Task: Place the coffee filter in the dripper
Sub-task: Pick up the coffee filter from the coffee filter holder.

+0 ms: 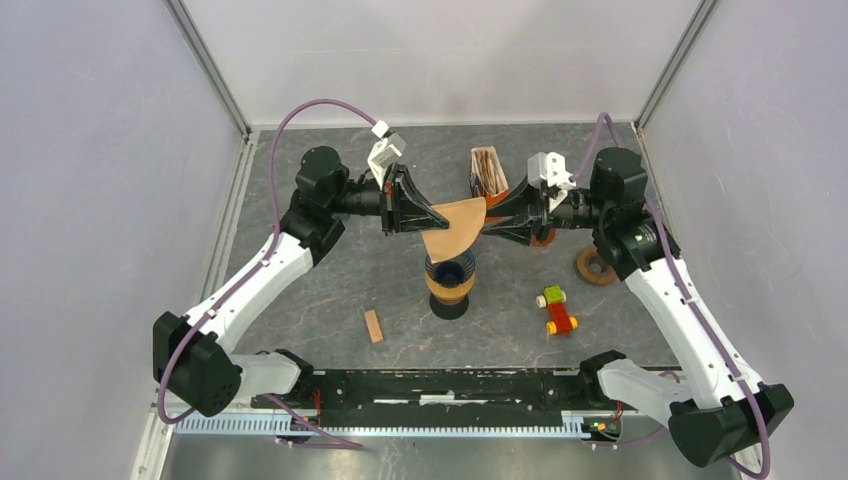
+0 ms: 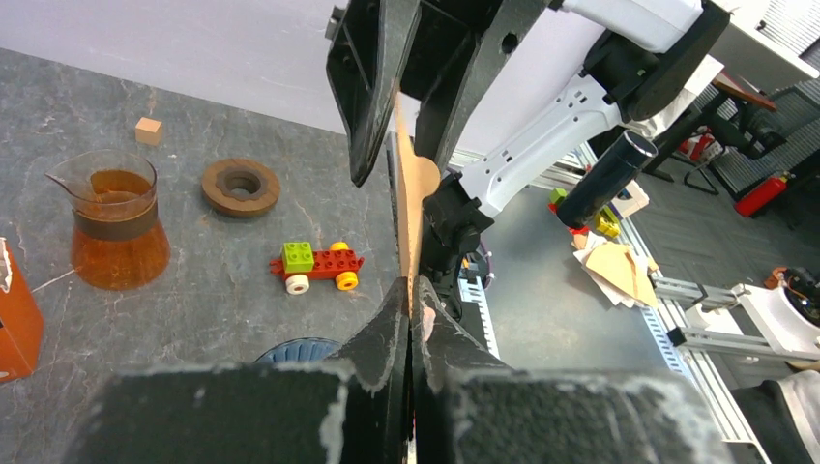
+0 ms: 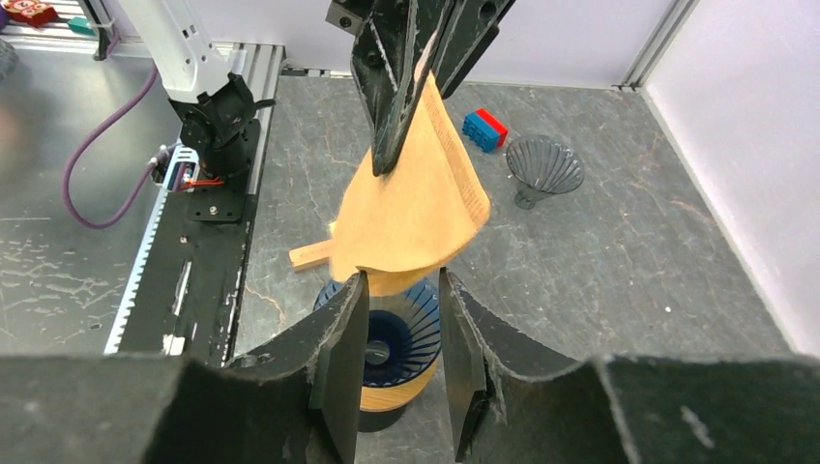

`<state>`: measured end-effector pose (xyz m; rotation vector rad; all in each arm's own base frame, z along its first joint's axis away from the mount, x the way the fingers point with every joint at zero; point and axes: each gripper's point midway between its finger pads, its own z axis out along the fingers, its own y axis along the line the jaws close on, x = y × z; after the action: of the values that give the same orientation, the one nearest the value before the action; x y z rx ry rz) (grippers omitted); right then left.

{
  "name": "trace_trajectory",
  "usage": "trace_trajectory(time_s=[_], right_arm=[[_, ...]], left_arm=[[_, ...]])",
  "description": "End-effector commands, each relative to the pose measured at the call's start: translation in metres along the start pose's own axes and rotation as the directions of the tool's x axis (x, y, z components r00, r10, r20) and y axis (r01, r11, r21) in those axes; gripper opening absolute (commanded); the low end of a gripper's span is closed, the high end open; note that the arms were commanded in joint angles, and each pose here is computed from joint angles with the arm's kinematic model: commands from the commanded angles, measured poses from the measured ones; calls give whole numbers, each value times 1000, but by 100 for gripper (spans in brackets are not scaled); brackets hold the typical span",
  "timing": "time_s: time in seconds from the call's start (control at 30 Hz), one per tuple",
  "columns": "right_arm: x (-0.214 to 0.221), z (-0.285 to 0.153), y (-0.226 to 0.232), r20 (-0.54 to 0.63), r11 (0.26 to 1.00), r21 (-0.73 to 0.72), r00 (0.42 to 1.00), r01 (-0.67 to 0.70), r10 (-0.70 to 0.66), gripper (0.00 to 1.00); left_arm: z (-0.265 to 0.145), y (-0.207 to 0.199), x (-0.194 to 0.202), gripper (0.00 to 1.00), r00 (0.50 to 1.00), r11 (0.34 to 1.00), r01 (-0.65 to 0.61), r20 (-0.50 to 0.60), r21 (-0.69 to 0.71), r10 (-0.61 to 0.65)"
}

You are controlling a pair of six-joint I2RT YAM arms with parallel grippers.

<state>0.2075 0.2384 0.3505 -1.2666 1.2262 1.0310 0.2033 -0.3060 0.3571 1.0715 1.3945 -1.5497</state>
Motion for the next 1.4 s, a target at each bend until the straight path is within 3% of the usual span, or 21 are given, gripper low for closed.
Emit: trace_trajectory(time_s=[0.0, 0.73, 0.97, 1.37], right_arm=[[-16, -5, -5, -11, 996, 16, 996, 92, -92, 39], [-11, -5, -3, -13, 994, 9, 994, 105, -105, 39], [-9, -12, -1, -80, 986, -3, 983, 165, -165, 43], [-26, -5, 7, 41, 999, -8, 999, 36, -36, 41]], left_arm=[[-4, -13, -3, 2, 1000, 999, -25, 4, 43, 25], [-3, -20, -9, 2, 999, 996, -4, 33, 84, 1], [-5, -20, -12, 2, 999, 996, -3, 45, 87, -1], [-3, -19, -11, 2, 997, 994, 30, 69, 106, -37]])
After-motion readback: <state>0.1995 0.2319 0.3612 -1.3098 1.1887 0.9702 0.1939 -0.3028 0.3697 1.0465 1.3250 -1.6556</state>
